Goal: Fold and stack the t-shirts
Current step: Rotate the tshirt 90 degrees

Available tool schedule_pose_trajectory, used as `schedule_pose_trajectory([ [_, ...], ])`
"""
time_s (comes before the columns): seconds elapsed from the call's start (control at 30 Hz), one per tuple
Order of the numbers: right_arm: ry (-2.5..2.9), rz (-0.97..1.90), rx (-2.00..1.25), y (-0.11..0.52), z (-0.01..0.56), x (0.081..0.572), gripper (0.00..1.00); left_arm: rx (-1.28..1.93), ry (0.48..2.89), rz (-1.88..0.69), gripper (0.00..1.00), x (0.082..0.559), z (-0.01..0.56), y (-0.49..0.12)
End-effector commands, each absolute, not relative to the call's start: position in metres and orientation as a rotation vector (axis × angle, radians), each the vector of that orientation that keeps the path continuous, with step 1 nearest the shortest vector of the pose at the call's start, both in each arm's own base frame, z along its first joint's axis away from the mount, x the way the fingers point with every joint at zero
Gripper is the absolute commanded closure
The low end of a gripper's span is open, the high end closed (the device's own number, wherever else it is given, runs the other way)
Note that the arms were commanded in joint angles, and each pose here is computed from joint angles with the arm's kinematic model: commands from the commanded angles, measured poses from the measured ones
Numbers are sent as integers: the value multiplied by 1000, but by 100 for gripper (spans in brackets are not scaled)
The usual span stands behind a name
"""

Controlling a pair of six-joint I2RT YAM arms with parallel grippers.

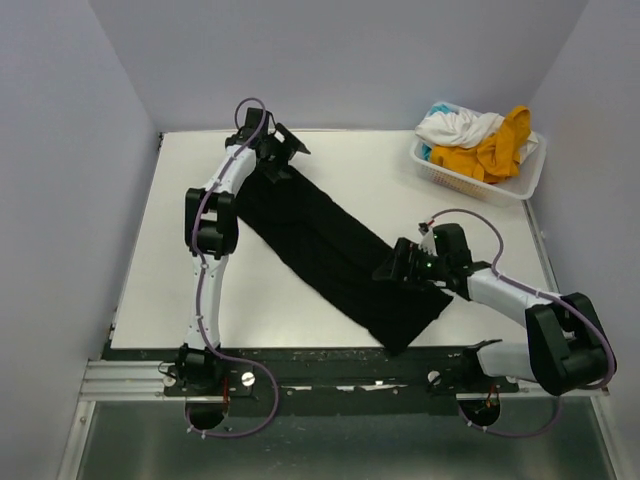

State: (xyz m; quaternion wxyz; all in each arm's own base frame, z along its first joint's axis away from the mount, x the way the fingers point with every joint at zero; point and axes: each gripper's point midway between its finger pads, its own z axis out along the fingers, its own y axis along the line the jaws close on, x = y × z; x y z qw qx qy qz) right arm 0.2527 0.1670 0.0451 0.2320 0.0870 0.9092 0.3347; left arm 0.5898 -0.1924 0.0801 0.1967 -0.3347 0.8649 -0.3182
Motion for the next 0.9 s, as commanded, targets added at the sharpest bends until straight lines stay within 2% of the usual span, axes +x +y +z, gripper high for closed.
schedule_pose_trajectory([
  [0.0,2689,1280,16,212,40,164,0,-918,2336,-1175,1,610,107,-219],
  [0.27,2727,1430,-349,280,43,127,0,-972,2100,-1431,1,657,124,-246],
  [0.47,2616,1460,-519,321,67,140,0,-1033,1994,-1443,2,675,116,-266],
  [0.57,2590,1257,-531,317,77,161,0,-1004,1979,-1524,1,673,120,-273],
  [0.7,2501,820,-378,282,93,211,0,-779,1990,-1538,1,657,166,-279],
  [0.87,2372,749,-348,287,128,244,0,-437,1937,-1382,1,619,276,-265],
])
